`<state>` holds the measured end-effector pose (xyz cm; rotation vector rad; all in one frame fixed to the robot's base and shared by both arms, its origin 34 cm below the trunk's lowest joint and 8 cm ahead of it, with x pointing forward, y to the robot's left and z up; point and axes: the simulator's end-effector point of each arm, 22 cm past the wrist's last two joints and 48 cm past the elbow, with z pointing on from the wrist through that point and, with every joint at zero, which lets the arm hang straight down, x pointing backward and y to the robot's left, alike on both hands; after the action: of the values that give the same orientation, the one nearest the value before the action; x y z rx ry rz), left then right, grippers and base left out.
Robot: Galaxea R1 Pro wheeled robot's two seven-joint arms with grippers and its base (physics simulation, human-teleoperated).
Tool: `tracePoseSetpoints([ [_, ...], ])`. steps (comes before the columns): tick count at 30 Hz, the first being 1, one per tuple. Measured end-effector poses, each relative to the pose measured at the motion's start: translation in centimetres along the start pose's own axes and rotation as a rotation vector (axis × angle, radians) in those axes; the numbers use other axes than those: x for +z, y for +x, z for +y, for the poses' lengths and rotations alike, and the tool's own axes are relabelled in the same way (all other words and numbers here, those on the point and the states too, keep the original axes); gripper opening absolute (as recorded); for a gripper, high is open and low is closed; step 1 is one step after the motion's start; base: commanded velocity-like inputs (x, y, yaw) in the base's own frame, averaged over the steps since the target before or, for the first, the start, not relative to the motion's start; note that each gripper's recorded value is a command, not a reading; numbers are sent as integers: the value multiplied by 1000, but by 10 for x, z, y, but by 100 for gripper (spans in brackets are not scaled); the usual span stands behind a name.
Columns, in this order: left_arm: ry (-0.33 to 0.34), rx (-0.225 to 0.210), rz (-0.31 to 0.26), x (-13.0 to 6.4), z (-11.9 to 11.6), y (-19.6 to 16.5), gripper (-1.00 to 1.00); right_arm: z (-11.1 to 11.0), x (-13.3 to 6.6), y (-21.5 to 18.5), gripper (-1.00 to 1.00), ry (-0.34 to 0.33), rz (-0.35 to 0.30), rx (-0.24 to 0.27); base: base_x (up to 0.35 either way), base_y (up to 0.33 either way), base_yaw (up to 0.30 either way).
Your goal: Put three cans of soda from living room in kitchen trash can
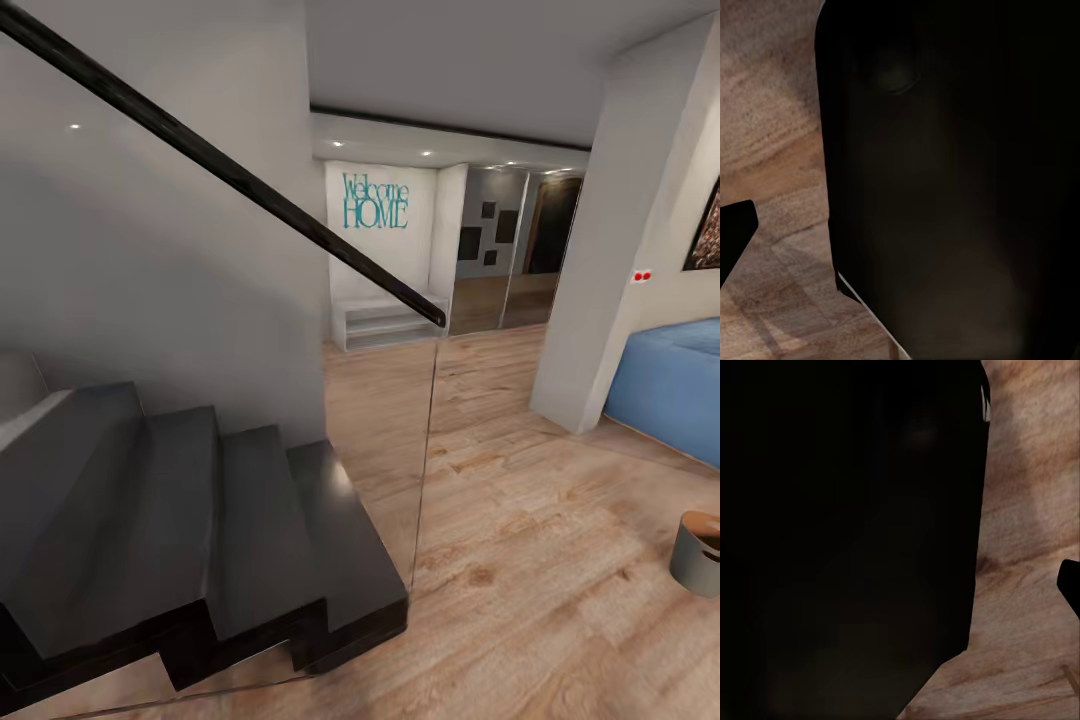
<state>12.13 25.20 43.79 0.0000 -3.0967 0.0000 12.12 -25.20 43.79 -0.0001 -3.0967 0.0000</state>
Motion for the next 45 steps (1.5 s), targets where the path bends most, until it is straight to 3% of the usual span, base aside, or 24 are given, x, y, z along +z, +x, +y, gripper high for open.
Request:
tracePoseSetpoints([
  [22, 13, -13, -6, 0, -5, -2, 100, 5, 0, -2, 100, -8, -2, 0, 0, 0, 0],
  [30, -33, -54, -144, -4, 32, -70, 100, -15, -4, -70, 100, -14, -138, -15, 0, 0, 0],
  [31, -57, -208, -484, -31, 51, -164, 100, 13, -23, -150, 100, -136, -387, -49, 0, 0, 0],
  [32, -36, -213, -729, -78, 51, -277, 100, 14, -63, -255, 100, -137, -612, -70, 0, 0, 0],
  [33, -5, -207, -985, -153, 48, -374, 100, 15, -135, -356, 100, -130, -874, -97, 0, 0, 0],
  [34, 2, -206, -1044, -173, 47, -393, 100, 17, -199, -414, 100, -124, -1057, -116, 0, 0, 0],
  [35, 2, -208, -1040, -172, 47, -390, 100, 17, -190, -408, 100, -125, -1034, -116, 0, 0, 0],
  [36, 5, -207, -1060, -179, 47, -396, 100, 17, -194, -410, 100, -125, -1043, -118, 0, 0, 0],
  [37, 10, -205, -1097, -192, 46, -407, 100, 18, -205, -419, 100, -125, -1073, -124, 0, 0, 0],
  [41, 19, -206, -1150, -213, 45, -422, 100, 20, -234, -438, 100, -125, -1144, -137, 0, 0, 0],
  [43, 27, -202, -1202, -233, 43, -436, 100, 23, -267, -457, 100, -124, -1223, -150, 0, 0, 0],
  [45, 34, -198, -1249, -251, 41, -447, 100, 24, -284, -464, 100, -123, -1259, -156, 0, 0, 0],
])
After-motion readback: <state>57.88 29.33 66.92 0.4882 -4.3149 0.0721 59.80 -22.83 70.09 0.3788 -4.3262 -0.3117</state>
